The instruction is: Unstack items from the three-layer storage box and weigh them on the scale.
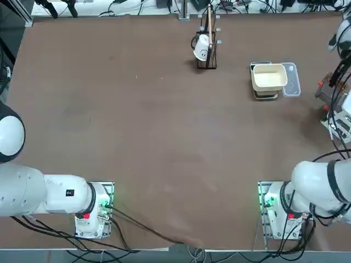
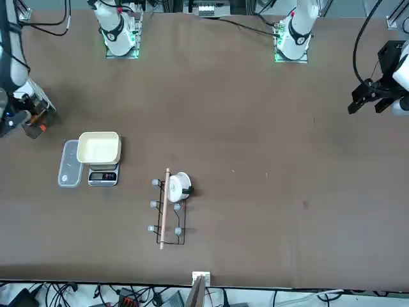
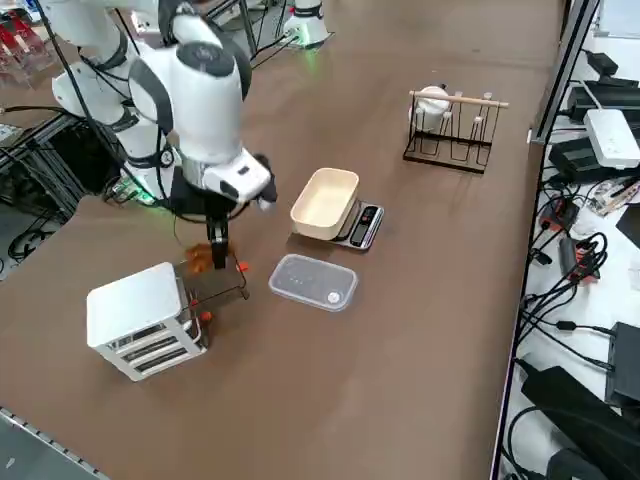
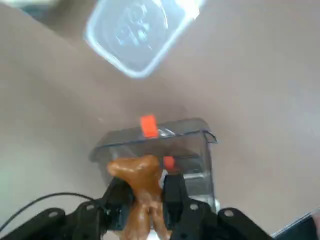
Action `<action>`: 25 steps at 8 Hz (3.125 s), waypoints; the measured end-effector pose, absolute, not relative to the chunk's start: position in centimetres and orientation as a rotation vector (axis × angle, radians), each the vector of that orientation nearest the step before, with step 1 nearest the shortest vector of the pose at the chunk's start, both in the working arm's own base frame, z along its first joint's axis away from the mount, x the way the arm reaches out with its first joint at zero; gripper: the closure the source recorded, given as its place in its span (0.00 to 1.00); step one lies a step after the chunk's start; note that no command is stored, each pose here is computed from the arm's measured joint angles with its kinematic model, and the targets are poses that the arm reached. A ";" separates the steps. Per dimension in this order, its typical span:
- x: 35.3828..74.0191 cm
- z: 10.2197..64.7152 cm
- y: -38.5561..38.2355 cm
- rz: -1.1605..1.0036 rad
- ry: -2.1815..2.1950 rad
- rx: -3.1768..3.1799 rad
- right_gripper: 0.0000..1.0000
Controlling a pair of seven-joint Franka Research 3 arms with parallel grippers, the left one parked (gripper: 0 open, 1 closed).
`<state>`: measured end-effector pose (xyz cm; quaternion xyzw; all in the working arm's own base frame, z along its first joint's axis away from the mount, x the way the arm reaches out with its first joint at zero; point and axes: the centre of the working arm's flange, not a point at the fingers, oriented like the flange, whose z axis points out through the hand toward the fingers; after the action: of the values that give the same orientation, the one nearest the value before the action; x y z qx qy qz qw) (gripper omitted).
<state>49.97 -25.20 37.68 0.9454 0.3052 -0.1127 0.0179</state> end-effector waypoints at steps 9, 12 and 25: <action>58.8 33.0 -4.8 -0.315 -0.055 3.226 0.64; 59.4 30.1 -4.8 -0.277 -0.065 3.222 0.46; 53.0 30.2 -16.1 -0.637 0.973 2.729 0.98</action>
<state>53.01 -16.05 30.24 0.9165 0.3266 -0.2137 0.0875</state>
